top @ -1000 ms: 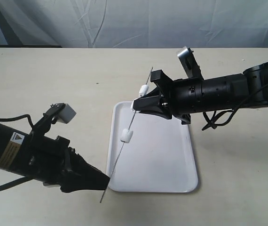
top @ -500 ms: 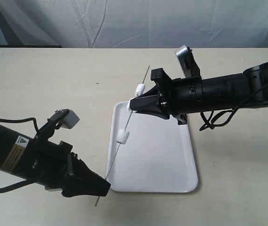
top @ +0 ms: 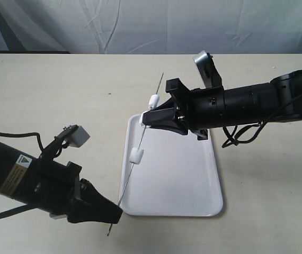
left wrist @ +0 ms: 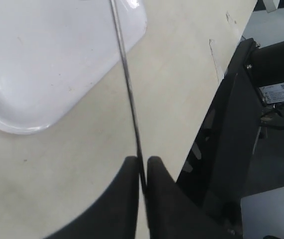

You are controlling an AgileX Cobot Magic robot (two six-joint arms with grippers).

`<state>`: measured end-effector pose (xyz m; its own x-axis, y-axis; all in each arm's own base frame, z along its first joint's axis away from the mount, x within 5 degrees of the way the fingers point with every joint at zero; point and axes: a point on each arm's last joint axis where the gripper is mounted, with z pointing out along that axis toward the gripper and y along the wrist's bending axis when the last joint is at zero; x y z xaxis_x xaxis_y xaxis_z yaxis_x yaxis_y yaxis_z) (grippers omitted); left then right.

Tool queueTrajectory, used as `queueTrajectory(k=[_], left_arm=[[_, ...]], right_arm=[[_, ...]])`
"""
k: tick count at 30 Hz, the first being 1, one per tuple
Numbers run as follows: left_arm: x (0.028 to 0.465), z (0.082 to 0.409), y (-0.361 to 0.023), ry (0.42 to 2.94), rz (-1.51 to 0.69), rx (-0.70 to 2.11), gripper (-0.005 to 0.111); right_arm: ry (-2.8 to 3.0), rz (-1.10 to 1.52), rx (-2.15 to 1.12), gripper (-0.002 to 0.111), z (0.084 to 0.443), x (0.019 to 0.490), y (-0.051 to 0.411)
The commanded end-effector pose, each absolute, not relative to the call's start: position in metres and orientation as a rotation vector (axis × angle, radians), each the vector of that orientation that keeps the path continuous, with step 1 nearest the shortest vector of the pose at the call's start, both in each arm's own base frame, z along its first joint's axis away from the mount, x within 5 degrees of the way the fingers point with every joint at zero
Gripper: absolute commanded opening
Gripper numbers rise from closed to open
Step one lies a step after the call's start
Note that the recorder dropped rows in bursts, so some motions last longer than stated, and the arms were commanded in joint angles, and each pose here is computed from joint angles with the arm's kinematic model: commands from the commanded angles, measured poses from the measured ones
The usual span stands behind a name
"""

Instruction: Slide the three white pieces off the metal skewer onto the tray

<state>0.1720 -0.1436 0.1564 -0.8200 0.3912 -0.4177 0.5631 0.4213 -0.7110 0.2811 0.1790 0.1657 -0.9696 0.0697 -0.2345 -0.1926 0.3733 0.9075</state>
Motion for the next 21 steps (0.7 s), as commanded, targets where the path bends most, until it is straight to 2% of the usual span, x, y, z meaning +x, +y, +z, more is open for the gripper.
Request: queueTrajectory(k=[1, 5, 7, 11, 13, 21], left_arm=[[0.1713, 0.1587, -0.1456, 2.446, -1.371, 0.871, 0.000], [0.1738, 0.1561, -0.1441, 2.462, -1.313, 0.861, 0.000], [0.1741, 0.1559, -0.1440, 2.463, -1.307, 0.860, 0.000], [0.1737, 0.1556, -0.1437, 2.459, -1.301, 0.877, 0.000], [0.1737, 0.1556, -0.1437, 2.460, -1.301, 0.877, 0.000], [0.1746, 0.1548, -0.1433, 2.464, -1.284, 0.872, 0.000]], right_arm=[[2.395, 1.615, -0.148, -0.001, 0.1675, 0.2804, 0.1817], [2.393, 1.620, -0.150, -0.001, 0.1678, 0.2802, 0.1818], [2.392, 1.619, -0.153, 0.005, 0.1678, 0.2802, 0.1818], [2.391, 1.618, -0.155, 0.036, 0.1678, 0.2802, 0.1818], [2.391, 1.618, -0.155, 0.045, 0.1678, 0.2802, 0.1818], [2.366, 1.603, -0.179, 0.045, 0.1720, 0.2852, 0.1826]])
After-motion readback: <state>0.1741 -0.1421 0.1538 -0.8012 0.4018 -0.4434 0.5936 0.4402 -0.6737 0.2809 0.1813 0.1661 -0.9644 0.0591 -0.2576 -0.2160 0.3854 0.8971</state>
